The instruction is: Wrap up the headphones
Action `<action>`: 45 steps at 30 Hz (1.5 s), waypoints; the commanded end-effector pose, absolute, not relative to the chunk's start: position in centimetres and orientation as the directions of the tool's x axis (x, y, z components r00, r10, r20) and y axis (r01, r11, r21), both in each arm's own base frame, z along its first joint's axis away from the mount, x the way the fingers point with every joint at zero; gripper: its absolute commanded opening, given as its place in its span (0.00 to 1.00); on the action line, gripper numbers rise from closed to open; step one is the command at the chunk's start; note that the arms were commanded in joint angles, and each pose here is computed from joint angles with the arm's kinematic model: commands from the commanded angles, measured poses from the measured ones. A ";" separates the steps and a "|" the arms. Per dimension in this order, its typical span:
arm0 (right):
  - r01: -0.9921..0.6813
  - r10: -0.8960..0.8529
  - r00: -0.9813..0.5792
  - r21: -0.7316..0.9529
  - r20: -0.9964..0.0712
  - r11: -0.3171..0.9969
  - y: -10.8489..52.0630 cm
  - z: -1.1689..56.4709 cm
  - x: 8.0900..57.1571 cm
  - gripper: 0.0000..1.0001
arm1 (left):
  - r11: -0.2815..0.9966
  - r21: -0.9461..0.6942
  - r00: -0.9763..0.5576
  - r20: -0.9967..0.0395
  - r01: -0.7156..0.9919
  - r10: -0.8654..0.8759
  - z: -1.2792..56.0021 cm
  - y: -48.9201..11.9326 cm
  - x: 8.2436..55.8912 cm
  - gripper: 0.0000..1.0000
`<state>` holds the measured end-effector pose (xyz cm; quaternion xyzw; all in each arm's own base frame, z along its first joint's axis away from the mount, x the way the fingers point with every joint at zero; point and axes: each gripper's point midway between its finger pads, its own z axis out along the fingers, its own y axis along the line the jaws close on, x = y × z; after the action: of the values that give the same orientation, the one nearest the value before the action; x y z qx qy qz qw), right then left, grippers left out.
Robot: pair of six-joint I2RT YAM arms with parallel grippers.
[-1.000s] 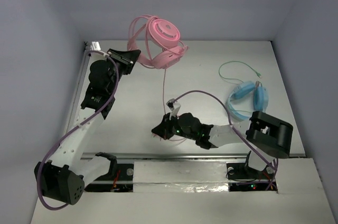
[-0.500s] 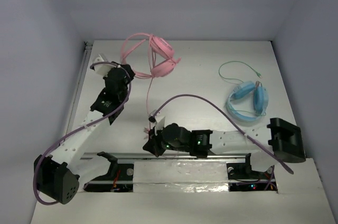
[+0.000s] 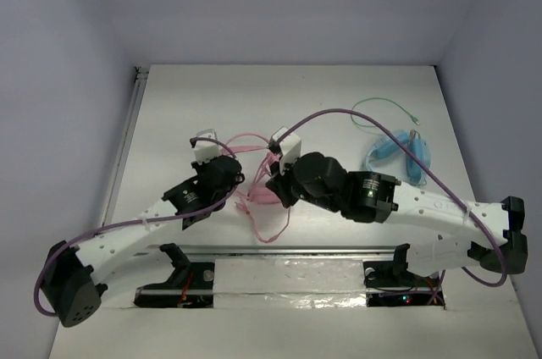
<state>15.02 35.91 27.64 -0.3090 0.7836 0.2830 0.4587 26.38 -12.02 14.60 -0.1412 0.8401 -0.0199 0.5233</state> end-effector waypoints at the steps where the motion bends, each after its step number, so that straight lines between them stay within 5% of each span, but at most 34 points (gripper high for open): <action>1: -0.740 -0.341 -0.323 0.011 -0.883 0.673 33.6 27.5 17.2 0.00 | 0.937 -0.305 -0.335 -0.877 -0.168 -0.345 19.8 -12.7 25.9 0.00; 20: -0.421 -0.242 -0.319 -0.091 -0.916 0.902 26.9 28.6 27.0 0.00 | 0.942 -0.217 -0.484 -0.872 0.256 -0.069 23.8 -16.7 22.4 0.00; 29: -0.339 -0.100 -0.343 0.024 -0.934 0.941 25.9 26.0 29.2 0.00 | 0.825 -0.371 -0.442 -0.881 0.426 -0.168 29.2 -19.5 21.3 0.00; 36: -0.442 0.068 -0.334 0.220 -0.940 0.869 26.5 26.4 29.0 0.13 | 0.739 -0.460 -0.373 -0.879 0.492 -0.298 35.0 -19.8 21.6 0.00; 45: -0.614 0.294 -0.293 0.415 -0.910 0.671 28.4 28.4 27.5 0.16 | 0.648 -0.551 -0.293 -0.832 0.525 -0.471 40.3 -19.5 22.2 0.00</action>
<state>28.33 26.41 25.01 -0.1107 0.7630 0.2973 0.5632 22.74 -18.99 30.39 0.0554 0.7925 -0.3136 0.5201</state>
